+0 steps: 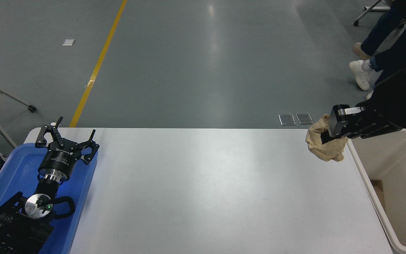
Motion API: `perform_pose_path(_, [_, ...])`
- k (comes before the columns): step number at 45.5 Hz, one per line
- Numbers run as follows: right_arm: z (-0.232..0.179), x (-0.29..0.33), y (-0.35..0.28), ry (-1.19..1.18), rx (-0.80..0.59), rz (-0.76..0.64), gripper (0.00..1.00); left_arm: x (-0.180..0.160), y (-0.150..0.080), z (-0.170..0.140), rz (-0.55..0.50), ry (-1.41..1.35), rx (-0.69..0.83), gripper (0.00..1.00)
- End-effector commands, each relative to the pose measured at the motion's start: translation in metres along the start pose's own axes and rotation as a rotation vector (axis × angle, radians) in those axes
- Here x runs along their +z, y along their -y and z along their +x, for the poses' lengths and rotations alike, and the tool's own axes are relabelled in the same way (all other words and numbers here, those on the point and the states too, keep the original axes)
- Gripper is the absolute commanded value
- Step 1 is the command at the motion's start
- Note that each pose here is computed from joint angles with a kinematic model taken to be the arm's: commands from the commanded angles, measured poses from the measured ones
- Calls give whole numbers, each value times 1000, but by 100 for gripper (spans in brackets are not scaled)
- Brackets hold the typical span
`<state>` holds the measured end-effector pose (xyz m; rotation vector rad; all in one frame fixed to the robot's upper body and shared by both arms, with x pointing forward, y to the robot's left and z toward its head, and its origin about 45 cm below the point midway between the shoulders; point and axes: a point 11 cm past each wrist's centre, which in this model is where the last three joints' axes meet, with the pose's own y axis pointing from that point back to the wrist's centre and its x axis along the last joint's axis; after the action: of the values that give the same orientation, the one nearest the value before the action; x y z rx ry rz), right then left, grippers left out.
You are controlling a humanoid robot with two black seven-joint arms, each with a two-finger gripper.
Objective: Pick up paper ball place in dustbin
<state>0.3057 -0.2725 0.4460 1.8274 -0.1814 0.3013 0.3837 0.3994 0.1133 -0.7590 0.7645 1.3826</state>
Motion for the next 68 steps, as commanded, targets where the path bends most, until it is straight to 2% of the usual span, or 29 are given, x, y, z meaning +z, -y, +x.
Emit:
perform_pose_path(1, [7, 50, 15, 17, -15, -84, 0, 0, 0, 0, 0, 0, 0, 99])
perform_pose_path(12, [10, 150, 61, 197, -33, -192, 0, 0, 0, 0, 0, 0, 0, 99])
perform_pose_path(26, [-2, 270, 106, 338, 203, -410, 0, 0, 0, 0, 0, 0, 0, 99])
perform_pose_path(33, [-21, 313, 132, 371, 298, -491, 0, 0, 0, 0, 1, 1, 0, 99])
perform_pose_path(48, [-70, 370, 203, 593, 558, -574, 0, 0, 1, -1, -1, 0, -2, 99])
perform_pose_path(59, [-93, 370, 246, 743, 693, -576, 0, 0, 0, 0, 0, 0, 0, 99])
perform_pose_path(65, [-106, 368, 258, 793, 713, -579, 0, 0, 0, 0, 0, 0, 0, 99])
perform_pose_path(66, [-107, 367, 259, 799, 712, -576, 2, 0, 0, 0, 1, 1, 0, 99])
perform_pose_path(67, [-109, 368, 260, 806, 710, -578, 14, 0, 0, 0, 0, 0, 0, 99])
perform_pose_path(68, [-110, 368, 260, 810, 711, -578, 33, 0, 0, 0, 0, 0, 0, 99])
